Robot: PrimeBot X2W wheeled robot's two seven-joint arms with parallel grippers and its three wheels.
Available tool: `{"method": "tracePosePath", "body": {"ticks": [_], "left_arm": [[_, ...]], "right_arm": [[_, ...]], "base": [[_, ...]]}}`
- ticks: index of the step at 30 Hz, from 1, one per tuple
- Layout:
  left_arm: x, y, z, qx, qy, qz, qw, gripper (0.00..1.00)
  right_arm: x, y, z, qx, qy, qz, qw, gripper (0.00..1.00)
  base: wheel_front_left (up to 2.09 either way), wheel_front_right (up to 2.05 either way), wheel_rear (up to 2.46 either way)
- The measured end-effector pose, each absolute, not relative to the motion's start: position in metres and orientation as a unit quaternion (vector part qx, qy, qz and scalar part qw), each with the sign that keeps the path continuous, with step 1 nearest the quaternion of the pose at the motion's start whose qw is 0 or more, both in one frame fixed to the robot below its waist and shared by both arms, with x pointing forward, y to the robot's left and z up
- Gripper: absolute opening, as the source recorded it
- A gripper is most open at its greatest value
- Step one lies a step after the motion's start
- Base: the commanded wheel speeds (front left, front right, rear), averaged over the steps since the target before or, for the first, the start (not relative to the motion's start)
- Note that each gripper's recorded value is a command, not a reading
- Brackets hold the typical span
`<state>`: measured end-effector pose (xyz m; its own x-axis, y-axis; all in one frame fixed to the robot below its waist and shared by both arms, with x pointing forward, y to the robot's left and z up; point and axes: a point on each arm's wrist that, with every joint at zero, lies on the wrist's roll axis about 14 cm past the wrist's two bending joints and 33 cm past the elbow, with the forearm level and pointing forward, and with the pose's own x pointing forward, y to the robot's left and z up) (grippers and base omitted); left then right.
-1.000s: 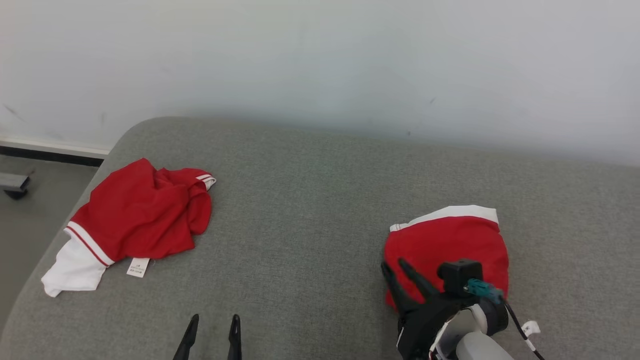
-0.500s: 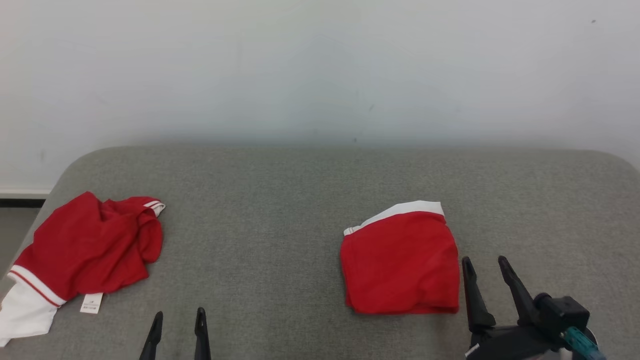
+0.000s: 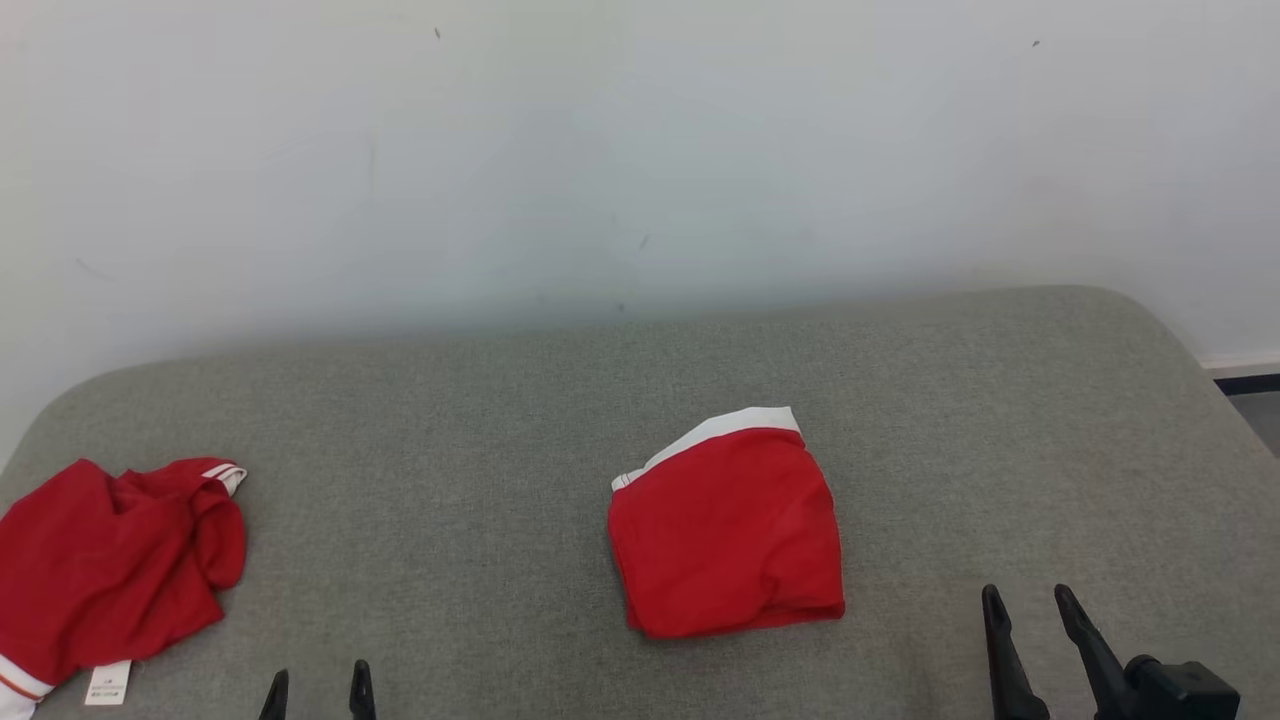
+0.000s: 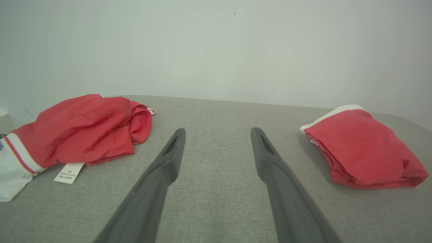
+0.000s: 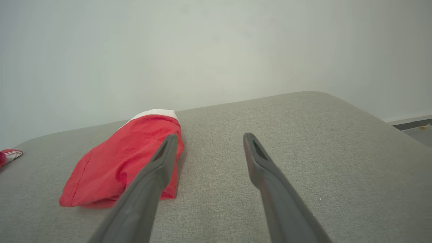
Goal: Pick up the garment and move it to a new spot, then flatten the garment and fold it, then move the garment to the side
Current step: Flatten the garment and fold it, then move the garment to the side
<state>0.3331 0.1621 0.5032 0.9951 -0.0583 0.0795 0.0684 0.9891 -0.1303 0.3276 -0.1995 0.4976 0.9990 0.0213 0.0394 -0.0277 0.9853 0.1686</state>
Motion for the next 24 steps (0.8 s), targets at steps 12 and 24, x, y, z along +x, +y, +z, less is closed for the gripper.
{"method": "tracePosePath", "body": {"ticks": [12, 24], "left_arm": [[0.327, 0.178, 0.479, -0.068, -0.003, -0.019, 0.998, 1.0], [0.328, 0.178, 0.482, -0.067, -0.007, -0.021, 0.998, 1.0]], "right_arm": [[0.326, -0.205, 0.483, 0.09, 0.012, 0.011, 0.996, 1.0], [0.328, -0.202, 0.479, 0.1, 0.02, 0.011, 0.995, 1.0]], "base": [[0.0, 0.0, 0.0], [0.0, 0.0, 0.0]]}}
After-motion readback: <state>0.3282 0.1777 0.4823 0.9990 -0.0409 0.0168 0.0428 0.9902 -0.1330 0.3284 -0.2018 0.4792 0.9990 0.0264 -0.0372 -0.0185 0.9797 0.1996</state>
